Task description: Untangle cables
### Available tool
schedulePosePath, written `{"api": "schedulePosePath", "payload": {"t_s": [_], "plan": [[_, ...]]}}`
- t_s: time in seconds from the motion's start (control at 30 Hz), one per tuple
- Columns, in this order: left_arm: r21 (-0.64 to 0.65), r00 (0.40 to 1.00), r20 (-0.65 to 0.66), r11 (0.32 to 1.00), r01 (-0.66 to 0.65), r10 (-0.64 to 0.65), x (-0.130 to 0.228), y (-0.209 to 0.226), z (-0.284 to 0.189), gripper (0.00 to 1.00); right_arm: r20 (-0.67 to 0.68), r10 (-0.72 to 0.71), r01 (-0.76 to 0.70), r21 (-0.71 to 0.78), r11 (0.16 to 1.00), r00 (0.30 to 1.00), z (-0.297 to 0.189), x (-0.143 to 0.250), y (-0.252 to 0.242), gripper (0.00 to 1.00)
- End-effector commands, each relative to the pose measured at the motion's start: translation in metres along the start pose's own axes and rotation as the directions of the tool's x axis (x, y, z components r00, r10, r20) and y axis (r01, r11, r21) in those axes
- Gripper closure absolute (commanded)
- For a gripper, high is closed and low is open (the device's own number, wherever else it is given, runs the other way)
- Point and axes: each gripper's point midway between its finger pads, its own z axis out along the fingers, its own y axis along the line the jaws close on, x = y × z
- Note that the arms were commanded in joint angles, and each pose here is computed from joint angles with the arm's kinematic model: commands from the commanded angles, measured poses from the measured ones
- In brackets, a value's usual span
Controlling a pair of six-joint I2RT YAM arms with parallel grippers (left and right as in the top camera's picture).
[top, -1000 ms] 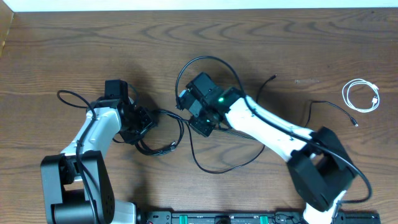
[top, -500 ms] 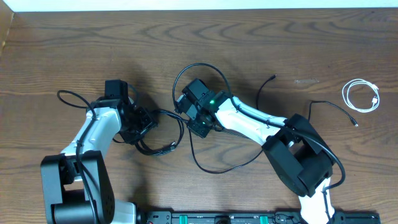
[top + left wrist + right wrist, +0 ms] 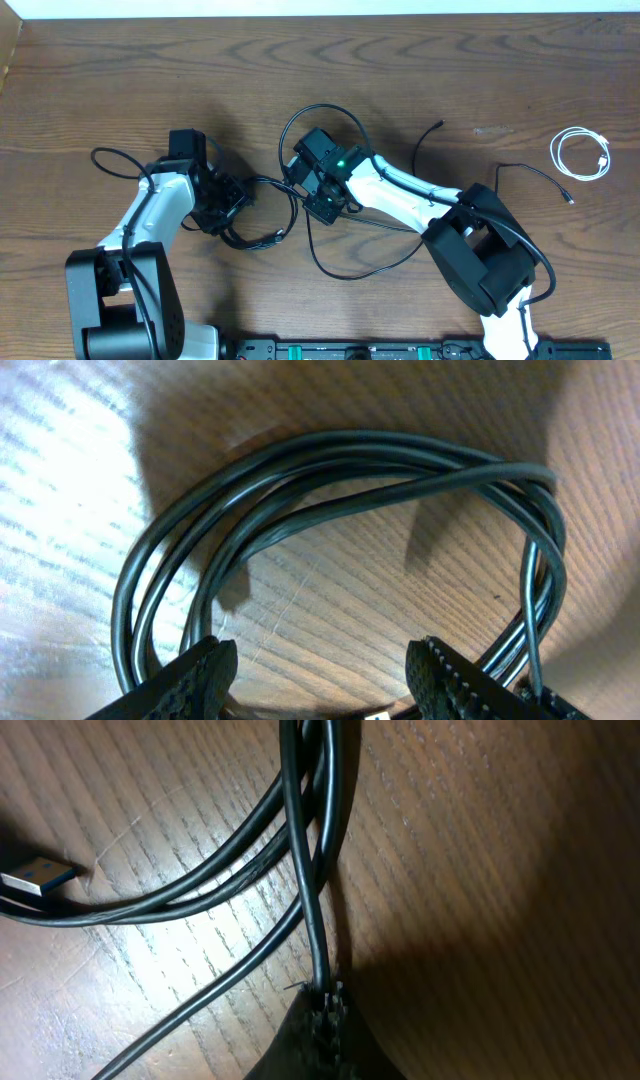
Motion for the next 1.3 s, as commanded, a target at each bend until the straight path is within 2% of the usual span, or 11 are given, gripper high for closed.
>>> {"api": "schedulePosePath", "payload": {"t_s": [0.0,0.13,0.3,0.57,0.67,1.03,1.27], "plan": [[-0.006,0.995,0.01,0.995,0.104,-0.104,0.0,0.001,-0.001,0.4,-0.042,-0.007,0.007,-0.013,1.0,0.999,0.006,0.01,0.007,0.99],[-0.028,0.977,0.044,0.977,0.21,-0.209,-0.005,0.006,-0.002,0.41,-0.047,-0.006,0.006,-0.014,1.0,0.999,0.006,0.012,0.007,0.99],[-0.075,0.977,0.106,0.978,0.195,-0.187,-0.011,0.011,-0.001,0.41,-0.056,-0.004,0.003,-0.015,1.0,0.998,0.006,0.014,0.007,0.99],[-0.273,0.98,0.194,0.962,0.02,0.035,-0.015,0.027,-0.002,0.44,-0.081,0.0,-0.002,-0.019,1.0,0.997,0.006,0.02,0.008,0.99],[-0.321,0.978,0.197,0.947,0.001,0.066,-0.016,0.034,-0.002,0.49,-0.083,0.001,-0.002,-0.02,1.0,0.997,0.006,0.021,0.008,0.99],[-0.376,0.956,0.1,0.9,-0.219,0.275,-0.013,0.04,-0.002,0.51,-0.106,0.013,-0.016,-0.021,1.0,0.994,0.005,0.027,0.006,0.99],[-0.387,0.951,0.075,0.887,-0.251,0.301,-0.01,0.045,0.002,0.51,-0.11,0.015,-0.017,-0.022,1.0,0.994,0.004,0.028,0.006,0.99]]}}
